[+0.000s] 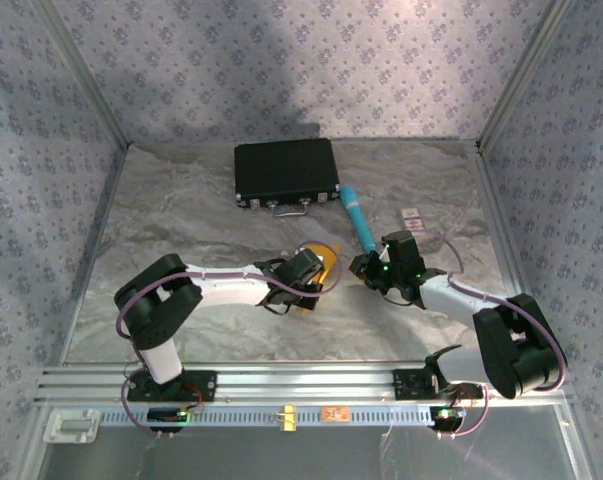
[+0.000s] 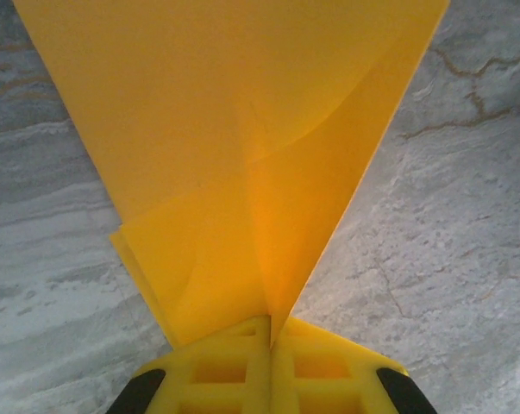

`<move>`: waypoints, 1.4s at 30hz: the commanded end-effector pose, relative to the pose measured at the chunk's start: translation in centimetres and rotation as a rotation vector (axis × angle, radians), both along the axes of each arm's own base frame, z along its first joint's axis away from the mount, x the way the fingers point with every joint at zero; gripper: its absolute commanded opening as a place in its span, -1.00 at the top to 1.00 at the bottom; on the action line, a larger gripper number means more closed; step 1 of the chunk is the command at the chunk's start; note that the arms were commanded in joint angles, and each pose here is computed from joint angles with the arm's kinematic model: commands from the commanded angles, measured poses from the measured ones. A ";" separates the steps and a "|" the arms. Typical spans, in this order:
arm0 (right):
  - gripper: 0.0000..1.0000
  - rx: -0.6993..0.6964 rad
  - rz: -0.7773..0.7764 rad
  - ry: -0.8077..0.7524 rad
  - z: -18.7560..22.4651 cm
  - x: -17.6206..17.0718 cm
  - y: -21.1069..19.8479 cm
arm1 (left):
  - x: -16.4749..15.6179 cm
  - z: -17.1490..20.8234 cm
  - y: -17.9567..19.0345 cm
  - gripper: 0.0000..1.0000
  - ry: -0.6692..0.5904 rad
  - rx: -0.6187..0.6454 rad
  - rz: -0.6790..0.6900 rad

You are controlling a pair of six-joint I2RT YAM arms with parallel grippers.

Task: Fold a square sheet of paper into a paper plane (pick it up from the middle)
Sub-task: Fold the wing for the fifth time at the center of the table.

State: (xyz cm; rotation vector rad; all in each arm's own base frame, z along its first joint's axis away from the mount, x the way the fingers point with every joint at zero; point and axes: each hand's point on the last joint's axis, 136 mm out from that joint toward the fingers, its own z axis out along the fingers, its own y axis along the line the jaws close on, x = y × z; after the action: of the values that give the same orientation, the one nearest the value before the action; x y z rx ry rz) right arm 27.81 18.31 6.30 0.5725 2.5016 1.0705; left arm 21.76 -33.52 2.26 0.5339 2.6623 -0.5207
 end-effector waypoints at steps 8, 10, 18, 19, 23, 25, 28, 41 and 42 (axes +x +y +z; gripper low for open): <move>0.64 -0.085 0.091 -0.160 0.7 0.0 0.4 | -1.6 -0.6 -1.3 1.00 0.094 -0.140 -0.131; 0.64 -0.085 0.079 -0.163 0.5 -0.2 0.1 | -1.7 -0.9 -1.7 1.00 0.100 -0.144 -0.148; 0.66 -0.107 0.051 -0.187 0.4 -0.9 -1.0 | -1.6 -1.3 -2.2 1.00 0.066 -0.148 -0.210; 0.67 -0.098 0.065 -0.196 0.5 -1.0 -0.8 | -1.7 -1.3 -2.2 1.00 0.065 -0.160 -0.211; 0.68 -0.059 0.131 -0.222 1.1 -1.5 0.3 | -2.0 -1.7 -2.1 1.00 0.069 -0.197 -0.194; 0.69 -0.044 0.157 -0.234 1.4 -1.6 0.7 | -2.3 -1.9 -2.1 1.00 0.091 -0.204 -0.203; 0.69 -0.021 0.201 -0.251 1.8 -2.0 1.3 | -2.3 -1.8 -1.9 1.00 0.113 -0.218 -0.187; 0.72 0.074 0.348 -0.239 2.4 -2.3 4.1 | -2.4 -1.9 -1.4 1.00 0.240 -0.350 -0.144; 0.72 0.084 0.362 -0.237 2.4 -2.3 4.5 | -2.4 -1.9 -1.3 1.00 0.241 -0.349 -0.140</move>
State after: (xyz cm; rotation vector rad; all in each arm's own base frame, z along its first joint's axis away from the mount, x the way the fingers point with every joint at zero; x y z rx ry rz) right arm 25.29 21.30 7.40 0.1095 2.4398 1.2138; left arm 20.66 -35.82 2.29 0.6083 2.5804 -1.1200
